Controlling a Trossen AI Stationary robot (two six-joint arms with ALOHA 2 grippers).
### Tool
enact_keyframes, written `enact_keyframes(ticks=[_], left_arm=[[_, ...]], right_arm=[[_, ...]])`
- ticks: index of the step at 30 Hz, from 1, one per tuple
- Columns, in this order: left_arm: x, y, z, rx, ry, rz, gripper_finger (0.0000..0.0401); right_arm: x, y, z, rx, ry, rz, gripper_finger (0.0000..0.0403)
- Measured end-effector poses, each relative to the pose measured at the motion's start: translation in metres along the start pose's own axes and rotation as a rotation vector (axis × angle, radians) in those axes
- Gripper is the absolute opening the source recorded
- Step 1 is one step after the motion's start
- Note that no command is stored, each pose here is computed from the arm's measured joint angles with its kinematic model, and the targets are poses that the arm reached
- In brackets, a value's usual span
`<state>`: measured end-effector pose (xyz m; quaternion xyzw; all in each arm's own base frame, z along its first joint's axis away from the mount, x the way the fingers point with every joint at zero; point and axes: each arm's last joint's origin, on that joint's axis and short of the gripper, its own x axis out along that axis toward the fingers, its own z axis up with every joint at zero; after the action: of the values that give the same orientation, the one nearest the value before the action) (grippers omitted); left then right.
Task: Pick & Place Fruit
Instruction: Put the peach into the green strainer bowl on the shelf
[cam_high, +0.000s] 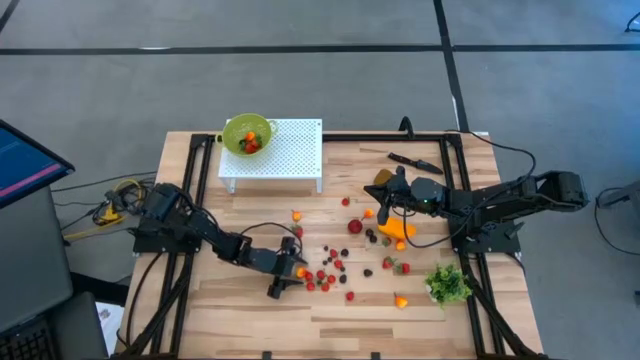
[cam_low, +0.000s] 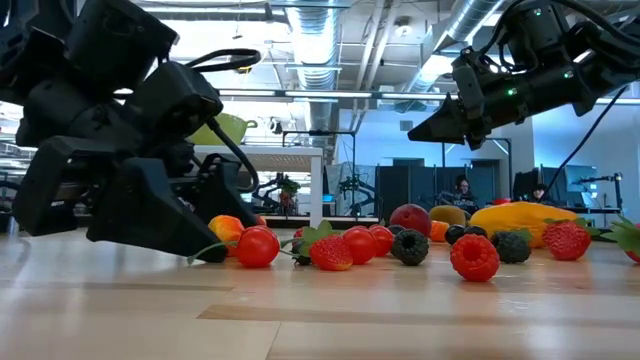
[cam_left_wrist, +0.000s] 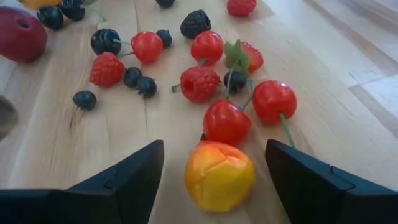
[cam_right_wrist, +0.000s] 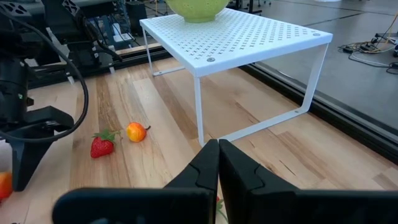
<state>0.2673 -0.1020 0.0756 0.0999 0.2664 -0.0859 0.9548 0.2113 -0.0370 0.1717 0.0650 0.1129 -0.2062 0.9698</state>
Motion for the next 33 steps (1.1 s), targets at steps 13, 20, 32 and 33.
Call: enact_keyframes(ticks=[13,20,32,33], left_arm=[[-0.0003,-0.0004,-0.0009,0.008,0.005,-0.009,0.0126],[-0.0002,0.0004,-0.0012,0.007,0.006,0.005,0.0133],[-0.0003,0.0004,-0.0012,0.006,0.005,0.004,0.0126],[-0.0003,0.0003,-0.0012,0.006,0.005,0.004,0.0125]], right_arm=[[0.0000,0.0001,0.0000,0.000,0.000,0.000,0.0006],[0.0000,0.0000,0.0000,0.000,0.000,0.000,0.0006],[0.0000,0.0000,-0.0001,0.000,0.001,0.000,0.0006],[0.0000,0.0000,0.0000,0.000,0.000,0.000,0.0006]])
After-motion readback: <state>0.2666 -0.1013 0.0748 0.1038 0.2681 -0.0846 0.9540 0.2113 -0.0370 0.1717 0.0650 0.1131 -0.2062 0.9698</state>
